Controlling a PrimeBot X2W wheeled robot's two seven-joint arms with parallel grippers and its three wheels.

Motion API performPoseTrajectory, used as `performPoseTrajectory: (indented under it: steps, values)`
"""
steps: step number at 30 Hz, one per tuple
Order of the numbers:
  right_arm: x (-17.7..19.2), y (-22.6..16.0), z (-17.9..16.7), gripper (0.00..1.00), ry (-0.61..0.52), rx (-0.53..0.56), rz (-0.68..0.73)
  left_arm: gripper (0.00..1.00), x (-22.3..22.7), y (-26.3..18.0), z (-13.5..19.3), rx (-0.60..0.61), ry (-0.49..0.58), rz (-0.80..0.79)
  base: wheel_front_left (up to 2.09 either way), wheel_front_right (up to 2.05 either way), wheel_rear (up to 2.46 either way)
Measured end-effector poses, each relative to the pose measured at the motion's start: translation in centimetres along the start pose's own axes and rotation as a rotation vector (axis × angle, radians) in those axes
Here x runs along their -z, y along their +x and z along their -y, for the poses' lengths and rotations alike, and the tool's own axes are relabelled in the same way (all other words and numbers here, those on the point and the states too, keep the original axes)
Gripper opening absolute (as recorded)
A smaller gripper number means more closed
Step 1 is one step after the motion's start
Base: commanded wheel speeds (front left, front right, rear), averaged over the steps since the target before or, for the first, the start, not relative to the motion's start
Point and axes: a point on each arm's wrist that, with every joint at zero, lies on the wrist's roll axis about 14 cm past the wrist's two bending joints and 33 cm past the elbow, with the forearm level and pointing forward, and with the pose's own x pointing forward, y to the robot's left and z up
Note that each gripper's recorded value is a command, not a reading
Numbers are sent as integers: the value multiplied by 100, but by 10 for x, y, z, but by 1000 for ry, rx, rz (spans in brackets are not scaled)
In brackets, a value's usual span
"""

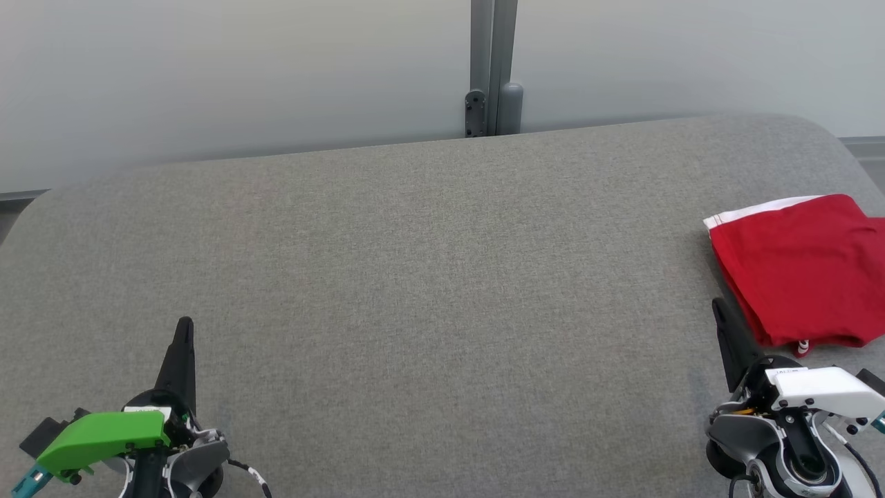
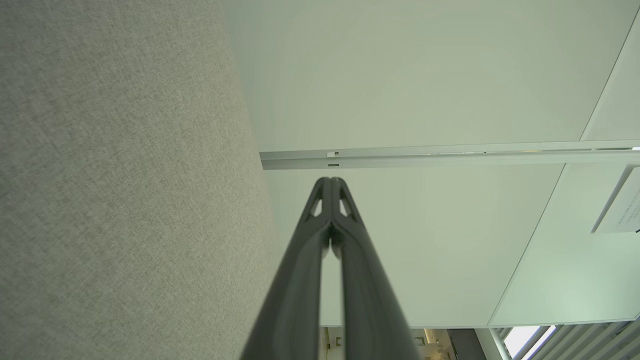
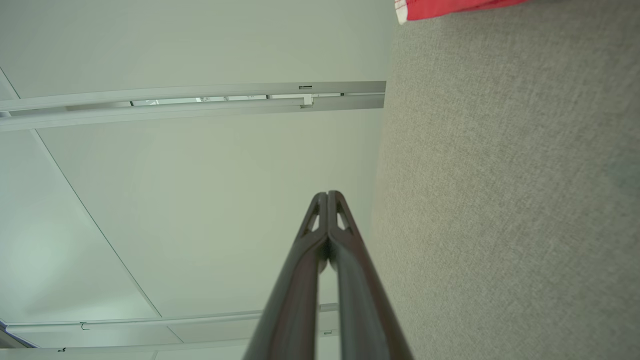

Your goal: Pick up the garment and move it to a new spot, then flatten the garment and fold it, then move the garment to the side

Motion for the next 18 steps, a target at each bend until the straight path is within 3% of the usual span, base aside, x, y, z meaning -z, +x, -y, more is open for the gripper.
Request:
performPoseTrajectory:
  steps: [18]
  values:
    - [0,0,0,0,0,0,1,0,0,0,0,0,0,0,0,0,0]
